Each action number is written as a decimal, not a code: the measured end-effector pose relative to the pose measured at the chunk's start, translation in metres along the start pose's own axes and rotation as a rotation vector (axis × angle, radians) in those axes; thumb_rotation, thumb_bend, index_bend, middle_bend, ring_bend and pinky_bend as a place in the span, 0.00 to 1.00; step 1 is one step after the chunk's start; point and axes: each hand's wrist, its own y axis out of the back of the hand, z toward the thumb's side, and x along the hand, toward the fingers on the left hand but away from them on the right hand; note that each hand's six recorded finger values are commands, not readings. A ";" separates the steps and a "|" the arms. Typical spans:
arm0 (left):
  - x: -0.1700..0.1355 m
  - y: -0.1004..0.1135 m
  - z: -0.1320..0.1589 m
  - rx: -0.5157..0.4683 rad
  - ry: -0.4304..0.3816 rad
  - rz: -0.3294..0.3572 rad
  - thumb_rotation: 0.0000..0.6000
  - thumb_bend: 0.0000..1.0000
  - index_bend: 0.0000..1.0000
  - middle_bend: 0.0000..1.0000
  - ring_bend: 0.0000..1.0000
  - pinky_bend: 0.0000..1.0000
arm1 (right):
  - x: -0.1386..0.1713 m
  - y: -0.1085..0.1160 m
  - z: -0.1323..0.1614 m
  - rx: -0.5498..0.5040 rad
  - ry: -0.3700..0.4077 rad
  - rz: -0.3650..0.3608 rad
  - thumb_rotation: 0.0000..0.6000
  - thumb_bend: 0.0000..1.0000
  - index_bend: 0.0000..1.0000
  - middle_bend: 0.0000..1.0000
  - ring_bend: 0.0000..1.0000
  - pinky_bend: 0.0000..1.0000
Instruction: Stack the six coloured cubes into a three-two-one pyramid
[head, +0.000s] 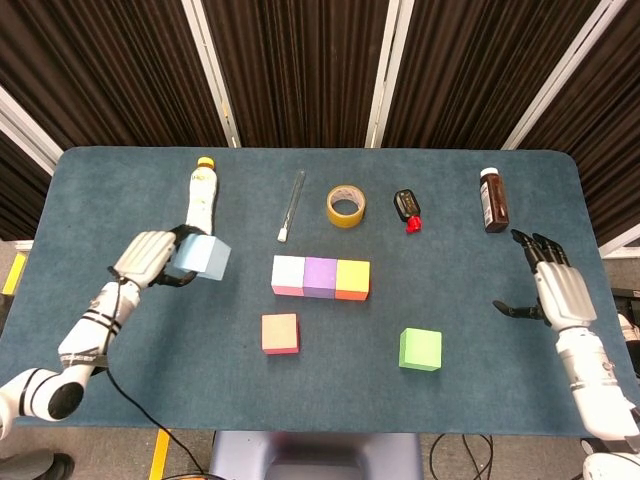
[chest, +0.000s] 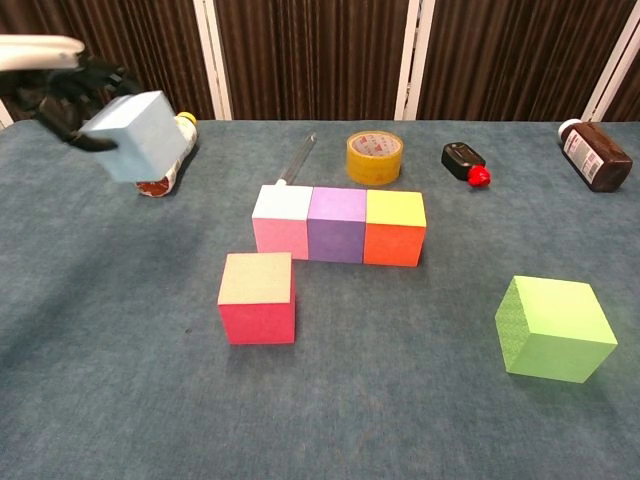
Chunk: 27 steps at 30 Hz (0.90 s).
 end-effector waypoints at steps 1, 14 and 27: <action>0.004 0.003 0.007 0.014 -0.005 0.002 1.00 0.36 0.31 0.51 0.46 0.55 | 0.001 0.001 -0.001 -0.001 0.000 -0.001 1.00 0.24 0.11 0.22 0.09 0.16; 0.055 0.000 0.110 0.112 0.015 -0.051 1.00 0.35 0.24 0.51 0.46 0.54 | 0.009 0.008 -0.013 -0.014 -0.004 -0.009 1.00 0.24 0.11 0.22 0.09 0.16; 0.073 -0.039 0.195 0.188 0.039 -0.110 1.00 0.35 0.18 0.51 0.46 0.54 | 0.008 0.005 -0.016 -0.023 0.003 0.010 1.00 0.24 0.11 0.22 0.09 0.16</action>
